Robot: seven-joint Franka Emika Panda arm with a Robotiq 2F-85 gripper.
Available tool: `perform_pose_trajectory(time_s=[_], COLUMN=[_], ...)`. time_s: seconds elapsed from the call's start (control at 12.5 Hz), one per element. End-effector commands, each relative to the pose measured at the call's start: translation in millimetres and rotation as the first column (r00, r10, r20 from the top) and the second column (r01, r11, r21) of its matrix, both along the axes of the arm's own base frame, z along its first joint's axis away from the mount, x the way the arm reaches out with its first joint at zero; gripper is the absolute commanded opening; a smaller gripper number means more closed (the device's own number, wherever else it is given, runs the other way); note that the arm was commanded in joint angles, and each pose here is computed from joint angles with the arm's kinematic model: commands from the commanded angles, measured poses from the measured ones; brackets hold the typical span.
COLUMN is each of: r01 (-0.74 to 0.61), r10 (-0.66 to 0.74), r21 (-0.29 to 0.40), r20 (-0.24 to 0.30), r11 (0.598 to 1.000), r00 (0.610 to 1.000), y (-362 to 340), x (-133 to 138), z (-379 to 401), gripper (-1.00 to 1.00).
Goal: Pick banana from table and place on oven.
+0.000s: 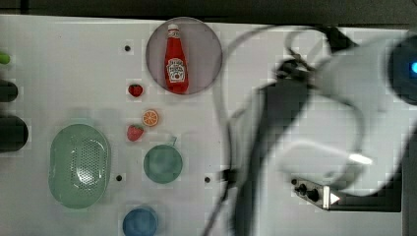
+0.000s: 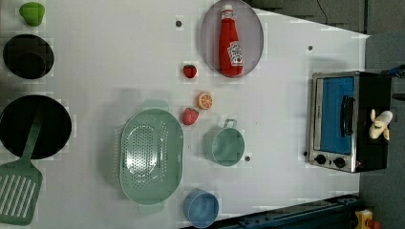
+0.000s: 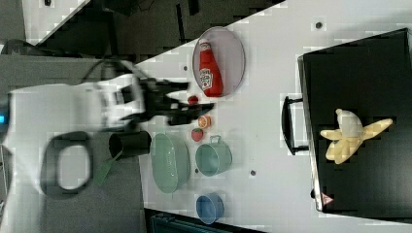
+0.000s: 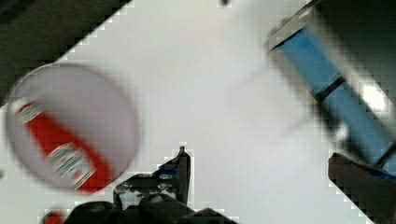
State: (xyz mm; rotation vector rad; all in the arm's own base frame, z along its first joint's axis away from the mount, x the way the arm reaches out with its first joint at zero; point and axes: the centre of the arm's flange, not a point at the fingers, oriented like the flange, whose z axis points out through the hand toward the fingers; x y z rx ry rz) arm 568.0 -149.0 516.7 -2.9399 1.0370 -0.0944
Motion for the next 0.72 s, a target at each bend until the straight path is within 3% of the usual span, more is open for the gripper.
perform_pose_trajectory(time_s=[0.08, 0.4, 0.72], r01=[0.253, 0.199, 0.212], r10=[-0.251, -0.197, -0.211], r21=[0.045, 0.019, 0.014], r20=[-0.052, -0.062, -0.033], r11=[0.966, 0.980, 0.977], r00=[0.967, 0.978, 0.977], y=[79, 105, 99], x=[-15, -59, -71], z=[39, 92, 109], gripper=[1.00, 1.00, 1.00])
